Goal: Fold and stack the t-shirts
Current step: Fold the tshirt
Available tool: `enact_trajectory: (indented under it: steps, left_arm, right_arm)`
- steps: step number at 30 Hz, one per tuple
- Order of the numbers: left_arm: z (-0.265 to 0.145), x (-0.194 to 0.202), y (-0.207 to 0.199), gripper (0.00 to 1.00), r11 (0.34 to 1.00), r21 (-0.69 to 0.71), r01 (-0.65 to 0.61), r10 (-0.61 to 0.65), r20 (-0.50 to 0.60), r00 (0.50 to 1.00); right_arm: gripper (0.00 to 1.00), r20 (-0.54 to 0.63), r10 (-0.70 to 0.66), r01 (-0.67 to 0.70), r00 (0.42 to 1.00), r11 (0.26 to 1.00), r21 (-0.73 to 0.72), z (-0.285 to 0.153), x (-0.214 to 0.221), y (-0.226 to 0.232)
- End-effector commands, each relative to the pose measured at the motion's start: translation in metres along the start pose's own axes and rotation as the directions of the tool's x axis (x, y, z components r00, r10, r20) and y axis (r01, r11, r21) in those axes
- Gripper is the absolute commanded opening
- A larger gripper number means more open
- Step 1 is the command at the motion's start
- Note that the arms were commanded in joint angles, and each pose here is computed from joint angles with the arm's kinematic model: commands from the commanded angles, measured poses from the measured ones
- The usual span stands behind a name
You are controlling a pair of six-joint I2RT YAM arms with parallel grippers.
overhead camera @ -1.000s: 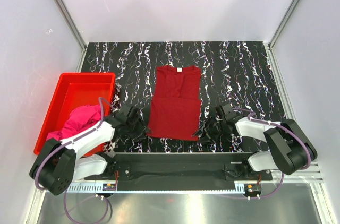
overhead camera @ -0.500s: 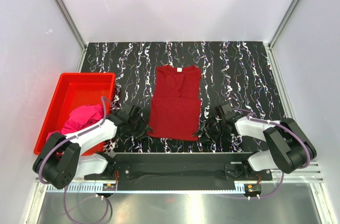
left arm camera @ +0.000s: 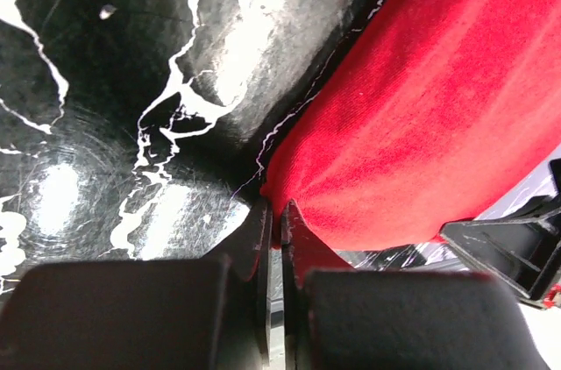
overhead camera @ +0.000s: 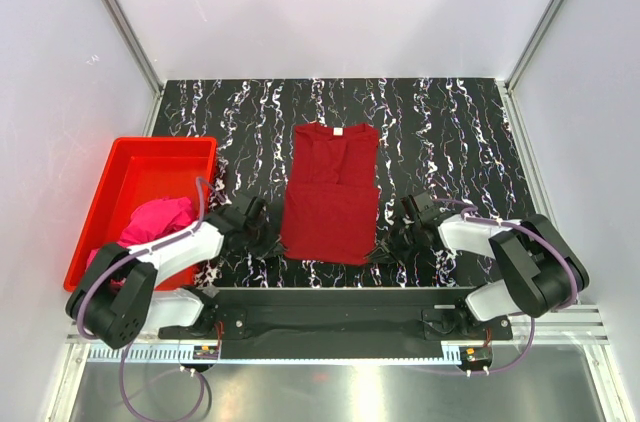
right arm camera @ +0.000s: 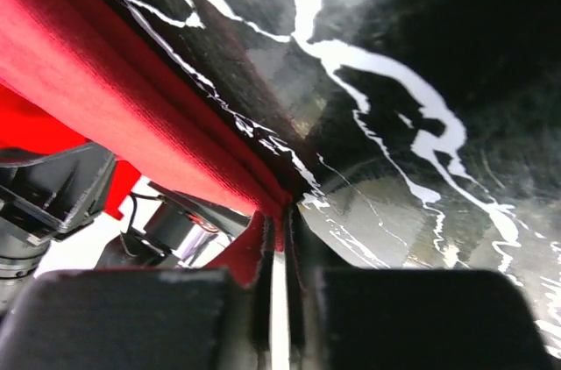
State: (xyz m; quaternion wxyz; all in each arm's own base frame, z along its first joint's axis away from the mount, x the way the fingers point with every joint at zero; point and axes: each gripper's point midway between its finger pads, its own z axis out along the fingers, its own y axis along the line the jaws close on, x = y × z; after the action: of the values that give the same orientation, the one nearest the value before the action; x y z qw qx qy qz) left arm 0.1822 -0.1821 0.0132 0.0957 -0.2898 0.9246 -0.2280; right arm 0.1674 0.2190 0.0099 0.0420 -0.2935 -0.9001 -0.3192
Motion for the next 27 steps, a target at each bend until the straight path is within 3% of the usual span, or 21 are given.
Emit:
enact_trajectory:
  steps: [1,9,14,17,23,27]
  left_arm:
    - [0.005,-0.006,0.045,0.0,0.98,-0.178,-0.092,0.1,0.039,0.994]
    - [-0.028,0.009,0.03,0.0,0.965,-0.16,-0.208,0.226,0.1,0.969]
    - [-0.049,0.044,0.027,0.0,0.953,-0.103,-0.285,0.295,0.098,0.951]
    - [-0.059,0.057,0.024,0.0,0.96,-0.076,-0.269,0.276,0.108,0.955]
    - [-0.081,0.095,0.019,0.0,0.941,-0.043,-0.337,0.34,0.094,0.936]
    - [-0.091,0.098,0.017,0.0,0.938,-0.049,-0.342,0.345,0.097,0.933]
  right_arm:
    - [0.0,0.1,-0.06,0.042,0.993,0.983,0.177,0.006,-0.017,-0.044]
    - [0.0,0.052,-0.195,0.181,0.98,0.963,0.197,-0.023,0.003,-0.05]
    - [0.0,0.0,-0.292,0.29,0.956,0.951,0.103,-0.042,0.037,-0.036]
    - [0.0,-0.052,-0.342,0.345,0.938,0.935,0.085,-0.048,0.06,-0.034]
    - [0.0,-0.065,-0.333,0.335,0.941,0.942,0.026,-0.065,0.085,-0.029]
    - [0.0,-0.071,-0.346,0.349,0.936,0.937,0.037,-0.078,0.093,-0.032]
